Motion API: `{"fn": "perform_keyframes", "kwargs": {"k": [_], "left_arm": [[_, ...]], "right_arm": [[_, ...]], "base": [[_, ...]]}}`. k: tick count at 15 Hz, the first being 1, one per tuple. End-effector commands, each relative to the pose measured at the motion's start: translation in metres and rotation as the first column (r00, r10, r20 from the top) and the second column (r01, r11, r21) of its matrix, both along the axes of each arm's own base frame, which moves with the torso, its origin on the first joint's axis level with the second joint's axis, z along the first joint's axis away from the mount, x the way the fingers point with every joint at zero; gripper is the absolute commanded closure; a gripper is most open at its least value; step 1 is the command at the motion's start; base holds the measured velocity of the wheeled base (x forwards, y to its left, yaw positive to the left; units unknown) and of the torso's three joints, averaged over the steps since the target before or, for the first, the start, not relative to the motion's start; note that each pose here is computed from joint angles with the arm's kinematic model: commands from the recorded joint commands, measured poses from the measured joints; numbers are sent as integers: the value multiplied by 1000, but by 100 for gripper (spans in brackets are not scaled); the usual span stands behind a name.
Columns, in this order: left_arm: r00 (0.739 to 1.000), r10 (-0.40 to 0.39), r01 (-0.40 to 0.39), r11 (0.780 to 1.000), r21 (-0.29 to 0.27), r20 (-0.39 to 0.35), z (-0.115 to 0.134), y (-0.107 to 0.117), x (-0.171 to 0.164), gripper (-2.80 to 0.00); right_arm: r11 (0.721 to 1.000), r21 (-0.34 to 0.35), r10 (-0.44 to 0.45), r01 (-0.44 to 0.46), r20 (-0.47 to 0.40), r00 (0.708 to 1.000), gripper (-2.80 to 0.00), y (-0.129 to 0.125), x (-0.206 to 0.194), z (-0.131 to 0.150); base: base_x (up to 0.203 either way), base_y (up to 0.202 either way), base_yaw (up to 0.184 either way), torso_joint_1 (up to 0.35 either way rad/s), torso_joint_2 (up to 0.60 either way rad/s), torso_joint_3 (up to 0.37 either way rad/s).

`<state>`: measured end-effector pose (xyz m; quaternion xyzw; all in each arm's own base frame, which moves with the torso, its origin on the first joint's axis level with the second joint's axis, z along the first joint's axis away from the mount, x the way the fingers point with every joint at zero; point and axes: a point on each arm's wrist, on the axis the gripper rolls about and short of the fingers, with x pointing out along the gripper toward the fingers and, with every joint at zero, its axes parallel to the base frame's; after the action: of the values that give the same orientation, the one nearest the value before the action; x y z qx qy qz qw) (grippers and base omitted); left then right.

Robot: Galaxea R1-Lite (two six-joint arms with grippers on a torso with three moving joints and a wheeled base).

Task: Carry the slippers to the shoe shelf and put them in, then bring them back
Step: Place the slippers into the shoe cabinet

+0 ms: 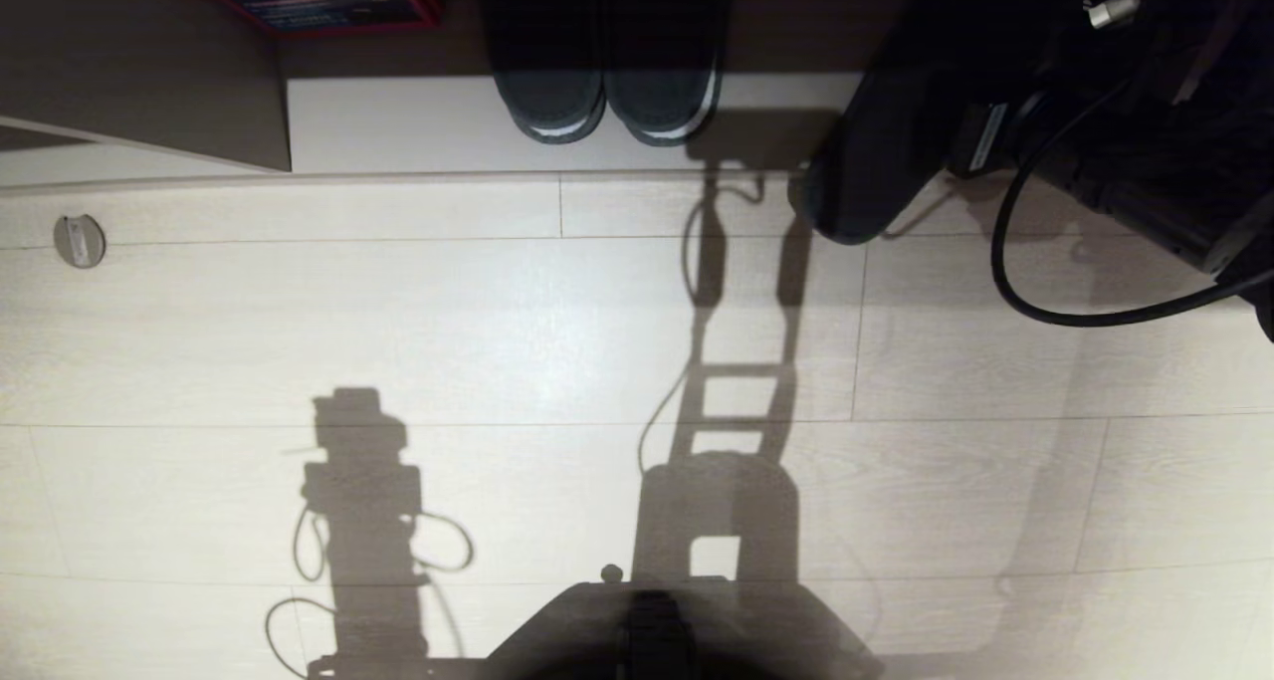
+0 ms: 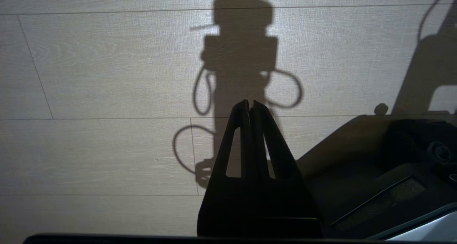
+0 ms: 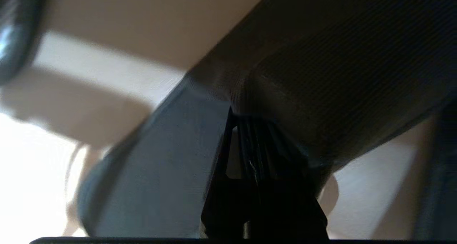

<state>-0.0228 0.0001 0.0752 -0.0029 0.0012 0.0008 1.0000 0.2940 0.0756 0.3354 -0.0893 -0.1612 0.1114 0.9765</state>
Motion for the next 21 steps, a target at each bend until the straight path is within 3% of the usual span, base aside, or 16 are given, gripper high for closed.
{"fn": "perform_keyframes", "kwargs": {"k": [1, 16, 21], "left_arm": [[1000, 1, -1, 1000, 0, -1, 0, 0, 0, 0], [1000, 1, -1, 1000, 1, -1, 0, 0, 0, 0], [1000, 1, -1, 1000, 1, -1, 0, 0, 0, 0]], "right_arm": [[1000, 1, -15, 15, 11, 1000, 0, -4, 5, 2], [999, -25, -44, 47, 87, 995, 0, -43, 0, 23], [996, -57, -73, 73, 6, 997, 0, -52, -24, 1]], "base": [[0, 0, 0, 0, 0, 0], [0, 0, 0, 0, 0, 0], [0, 0, 0, 0, 0, 0]]}}
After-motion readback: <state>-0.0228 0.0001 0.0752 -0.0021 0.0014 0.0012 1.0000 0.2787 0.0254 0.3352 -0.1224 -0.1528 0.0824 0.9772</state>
